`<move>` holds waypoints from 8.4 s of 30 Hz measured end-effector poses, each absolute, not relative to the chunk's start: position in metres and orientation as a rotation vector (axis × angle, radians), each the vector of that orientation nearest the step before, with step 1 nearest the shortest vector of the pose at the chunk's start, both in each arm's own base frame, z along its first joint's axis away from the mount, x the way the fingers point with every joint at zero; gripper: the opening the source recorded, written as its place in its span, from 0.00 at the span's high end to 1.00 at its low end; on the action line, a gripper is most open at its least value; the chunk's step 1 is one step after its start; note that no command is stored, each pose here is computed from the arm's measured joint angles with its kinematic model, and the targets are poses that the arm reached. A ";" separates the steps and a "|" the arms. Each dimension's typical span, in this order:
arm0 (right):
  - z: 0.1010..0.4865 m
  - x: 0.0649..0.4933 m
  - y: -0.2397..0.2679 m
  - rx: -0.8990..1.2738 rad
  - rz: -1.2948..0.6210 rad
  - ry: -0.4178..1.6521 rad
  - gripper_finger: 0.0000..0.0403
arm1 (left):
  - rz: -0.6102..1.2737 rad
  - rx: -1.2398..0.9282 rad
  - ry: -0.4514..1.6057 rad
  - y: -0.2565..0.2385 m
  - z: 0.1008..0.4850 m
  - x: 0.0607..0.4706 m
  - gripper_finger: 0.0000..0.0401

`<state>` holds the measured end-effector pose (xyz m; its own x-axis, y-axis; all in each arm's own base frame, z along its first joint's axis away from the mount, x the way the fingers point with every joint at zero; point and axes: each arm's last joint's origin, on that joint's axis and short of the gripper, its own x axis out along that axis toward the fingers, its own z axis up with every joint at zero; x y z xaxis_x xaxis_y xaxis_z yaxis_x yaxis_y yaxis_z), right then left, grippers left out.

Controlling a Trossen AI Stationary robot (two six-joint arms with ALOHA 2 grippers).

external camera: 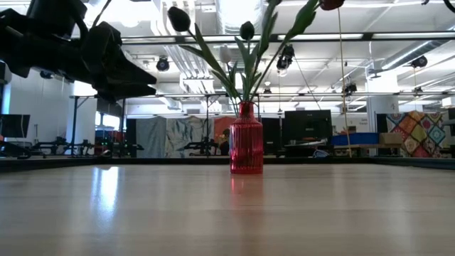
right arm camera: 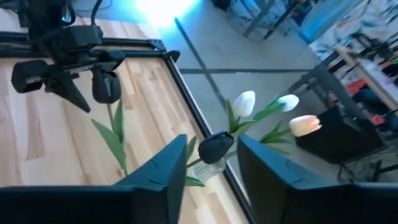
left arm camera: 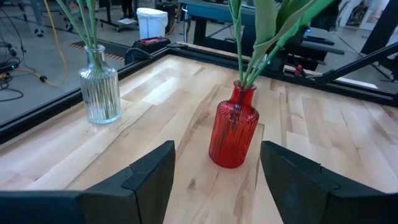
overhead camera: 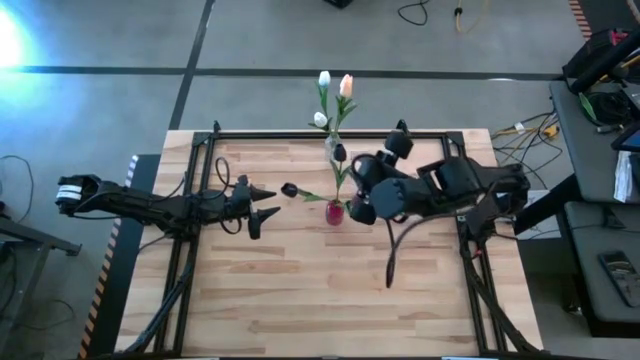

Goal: Sort flowers into vase by color
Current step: Put the red flower into the red vase, then return to Home Position

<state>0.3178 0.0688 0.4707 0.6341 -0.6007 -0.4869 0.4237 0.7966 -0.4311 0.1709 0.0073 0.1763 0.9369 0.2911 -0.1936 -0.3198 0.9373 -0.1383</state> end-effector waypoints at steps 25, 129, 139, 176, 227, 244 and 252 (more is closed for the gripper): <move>0.408 0.325 0.097 -0.303 -0.428 0.653 0.98 | 0.314 -0.165 0.180 0.007 0.175 0.172 0.45; 0.248 0.260 0.045 -0.002 -0.535 0.005 0.97 | 0.305 -0.190 0.145 0.007 0.178 0.173 0.45; 0.244 0.275 0.041 -0.023 -0.529 0.041 0.97 | 0.305 -0.190 0.144 0.007 0.178 0.173 0.45; 0.268 0.316 0.044 -0.115 -0.600 0.438 0.61 | 0.288 -0.195 0.150 0.007 0.177 0.173 0.45; 0.226 0.173 0.024 -0.102 -0.401 0.431 0.96 | 0.236 0.009 0.099 0.006 0.184 0.174 0.94; 0.174 0.143 -0.005 -0.035 -0.151 0.158 0.98 | 0.167 0.101 -0.040 0.007 0.164 0.151 1.00; 0.161 0.128 -0.005 -0.044 -0.147 0.102 0.98 | 0.174 0.155 -0.078 0.007 0.169 0.149 1.00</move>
